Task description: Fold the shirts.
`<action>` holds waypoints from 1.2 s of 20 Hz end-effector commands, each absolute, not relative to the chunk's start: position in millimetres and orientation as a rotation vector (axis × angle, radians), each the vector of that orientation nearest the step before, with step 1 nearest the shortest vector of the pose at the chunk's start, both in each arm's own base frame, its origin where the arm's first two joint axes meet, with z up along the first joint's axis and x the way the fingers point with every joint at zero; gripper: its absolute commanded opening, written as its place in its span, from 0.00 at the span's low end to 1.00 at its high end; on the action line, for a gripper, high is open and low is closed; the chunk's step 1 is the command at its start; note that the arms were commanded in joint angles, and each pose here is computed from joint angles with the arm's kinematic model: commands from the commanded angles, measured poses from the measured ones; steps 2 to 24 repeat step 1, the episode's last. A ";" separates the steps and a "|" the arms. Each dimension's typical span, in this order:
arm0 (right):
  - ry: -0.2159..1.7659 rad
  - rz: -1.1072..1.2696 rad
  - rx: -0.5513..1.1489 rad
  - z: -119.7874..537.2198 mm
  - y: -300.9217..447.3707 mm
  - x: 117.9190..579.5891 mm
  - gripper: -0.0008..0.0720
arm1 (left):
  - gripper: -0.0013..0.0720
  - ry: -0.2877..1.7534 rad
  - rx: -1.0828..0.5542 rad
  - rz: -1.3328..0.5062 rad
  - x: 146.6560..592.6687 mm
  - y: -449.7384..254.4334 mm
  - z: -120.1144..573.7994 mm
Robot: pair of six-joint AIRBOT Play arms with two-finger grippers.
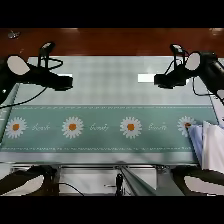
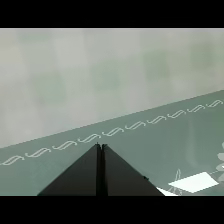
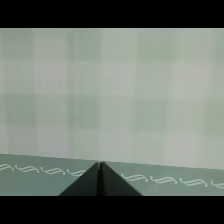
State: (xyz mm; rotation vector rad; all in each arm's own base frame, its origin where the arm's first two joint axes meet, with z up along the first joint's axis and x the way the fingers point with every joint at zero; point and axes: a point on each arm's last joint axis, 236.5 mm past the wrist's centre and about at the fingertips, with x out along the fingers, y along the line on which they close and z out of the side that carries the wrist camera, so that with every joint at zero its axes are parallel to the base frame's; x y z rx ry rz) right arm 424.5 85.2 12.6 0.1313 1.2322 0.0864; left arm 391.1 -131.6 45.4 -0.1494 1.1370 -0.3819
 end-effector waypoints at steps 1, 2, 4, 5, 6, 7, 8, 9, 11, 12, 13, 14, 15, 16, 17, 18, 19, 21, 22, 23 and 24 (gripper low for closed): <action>1.232 0.086 0.132 12.6 85.4 424.7 0.04 | 0.05 1.137 -0.147 -0.383 391.1 -131.6 44.9; 1.232 0.086 0.132 12.6 85.4 424.7 0.04 | 0.05 1.137 -0.147 -0.383 391.1 -131.6 44.9; 1.232 0.086 0.132 12.6 85.4 424.7 0.04 | 0.05 1.137 -0.147 -0.383 391.1 -131.6 44.9; 1.232 0.086 0.132 12.6 85.4 424.7 0.04 | 0.05 1.137 -0.147 -0.383 391.1 -131.6 44.9; 1.232 0.086 0.132 12.6 85.4 424.7 0.04 | 0.05 1.137 -0.147 -0.383 391.1 -131.6 44.9; 1.232 0.086 0.132 12.6 85.4 424.7 0.04 | 0.05 1.137 -0.147 -0.383 391.1 -131.6 44.9; 1.232 0.086 0.132 12.6 85.4 424.7 0.04 | 0.05 1.137 -0.147 -0.383 391.1 -131.6 44.9; 1.232 0.086 0.132 12.6 85.4 424.7 0.04 | 0.05 1.137 -0.147 -0.383 391.1 -131.6 44.9; 1.232 0.086 0.132 12.6 85.4 424.7 0.04 | 0.05 1.137 -0.147 -0.383 391.1 -131.6 44.9; 1.232 0.086 0.132 12.6 85.4 424.7 0.04 | 0.05 1.137 -0.147 -0.383 391.1 -131.6 44.9; 1.232 0.086 0.132 12.6 85.4 424.7 0.04 | 0.05 1.137 -0.147 -0.383 391.1 -131.6 44.9; 1.232 0.086 0.132 12.6 85.4 424.7 0.04 | 0.05 1.137 -0.147 -0.383 391.1 -131.6 44.9; 1.232 0.086 0.132 12.6 85.4 424.7 0.04 | 0.05 1.137 -0.147 -0.383 391.1 -131.6 44.9; 1.232 0.086 0.132 12.6 85.4 424.7 0.04 | 0.05 1.137 -0.147 -0.383 391.1 -131.6 44.9; 1.232 0.086 0.132 12.6 85.4 424.7 0.04 | 0.05 1.137 -0.147 -0.383 391.1 -131.6 44.9; 1.232 0.086 0.132 12.6 85.4 424.7 0.04 | 0.05 1.137 -0.147 -0.383 391.1 -131.6 44.9; 1.232 0.086 0.132 12.6 85.4 424.7 0.04 | 0.05 1.137 -0.147 -0.383 391.1 -131.6 44.9; 1.232 0.086 0.132 12.6 85.4 424.7 0.04 | 0.05 1.137 -0.147 -0.383 391.1 -131.6 44.9; 1.232 0.086 0.132 12.6 85.4 424.7 0.04 | 0.05 1.137 -0.147 -0.383 391.1 -131.6 44.9; 1.232 0.086 0.132 12.6 85.4 424.7 0.04 | 0.05 1.137 -0.147 -0.383 391.1 -131.6 44.9; 1.232 0.086 0.132 12.6 85.4 424.7 0.04 | 0.05 1.137 -0.147 -0.383 391.1 -131.6 44.9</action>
